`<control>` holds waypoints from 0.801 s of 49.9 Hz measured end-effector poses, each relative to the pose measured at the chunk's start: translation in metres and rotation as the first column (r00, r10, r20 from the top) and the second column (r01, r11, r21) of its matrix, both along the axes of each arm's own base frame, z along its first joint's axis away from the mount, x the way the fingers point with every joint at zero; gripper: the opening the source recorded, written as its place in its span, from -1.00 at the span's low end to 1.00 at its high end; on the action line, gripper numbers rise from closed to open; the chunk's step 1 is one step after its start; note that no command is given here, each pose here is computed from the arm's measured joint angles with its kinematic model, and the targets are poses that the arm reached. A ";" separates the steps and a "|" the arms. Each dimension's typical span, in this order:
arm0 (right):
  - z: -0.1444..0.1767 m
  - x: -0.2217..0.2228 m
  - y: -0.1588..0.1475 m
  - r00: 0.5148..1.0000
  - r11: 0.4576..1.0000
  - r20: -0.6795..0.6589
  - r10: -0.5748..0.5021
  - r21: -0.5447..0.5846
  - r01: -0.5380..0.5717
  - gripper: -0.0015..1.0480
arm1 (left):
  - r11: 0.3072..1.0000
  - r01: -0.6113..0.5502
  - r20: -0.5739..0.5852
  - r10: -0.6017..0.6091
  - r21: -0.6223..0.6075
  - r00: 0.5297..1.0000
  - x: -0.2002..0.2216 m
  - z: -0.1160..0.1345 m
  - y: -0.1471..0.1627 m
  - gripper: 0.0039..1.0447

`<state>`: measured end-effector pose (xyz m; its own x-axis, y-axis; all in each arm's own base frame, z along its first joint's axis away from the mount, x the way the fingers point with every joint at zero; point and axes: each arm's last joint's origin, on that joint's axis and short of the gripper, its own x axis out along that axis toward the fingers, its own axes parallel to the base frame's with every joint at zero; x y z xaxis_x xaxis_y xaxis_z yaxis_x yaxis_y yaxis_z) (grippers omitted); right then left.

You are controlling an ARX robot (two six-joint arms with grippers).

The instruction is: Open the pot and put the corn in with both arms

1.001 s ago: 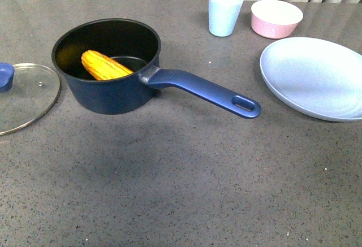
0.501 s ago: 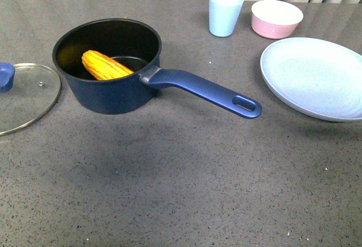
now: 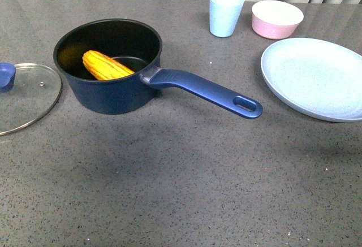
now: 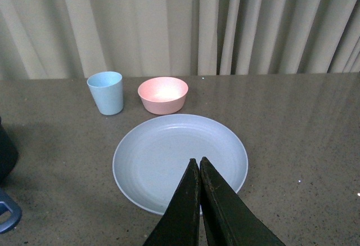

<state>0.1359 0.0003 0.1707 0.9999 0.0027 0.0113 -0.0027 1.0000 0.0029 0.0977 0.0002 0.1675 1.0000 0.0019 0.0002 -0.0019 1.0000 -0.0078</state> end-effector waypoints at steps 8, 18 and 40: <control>0.002 -0.005 0.000 1.000 1.000 0.006 0.000 0.000 0.000 -0.96 | 1.000 0.000 0.000 0.000 0.000 1.000 0.000 0.000 0.000 0.84; 0.003 -0.013 0.000 1.000 1.000 0.010 0.000 0.000 0.000 -0.96 | 1.000 0.000 0.000 0.000 0.000 1.000 0.000 0.000 0.000 0.84; 0.003 -0.026 0.000 1.000 1.000 0.013 0.000 0.000 0.000 -0.96 | 1.000 0.000 0.000 0.000 0.000 1.000 0.000 0.000 0.000 0.84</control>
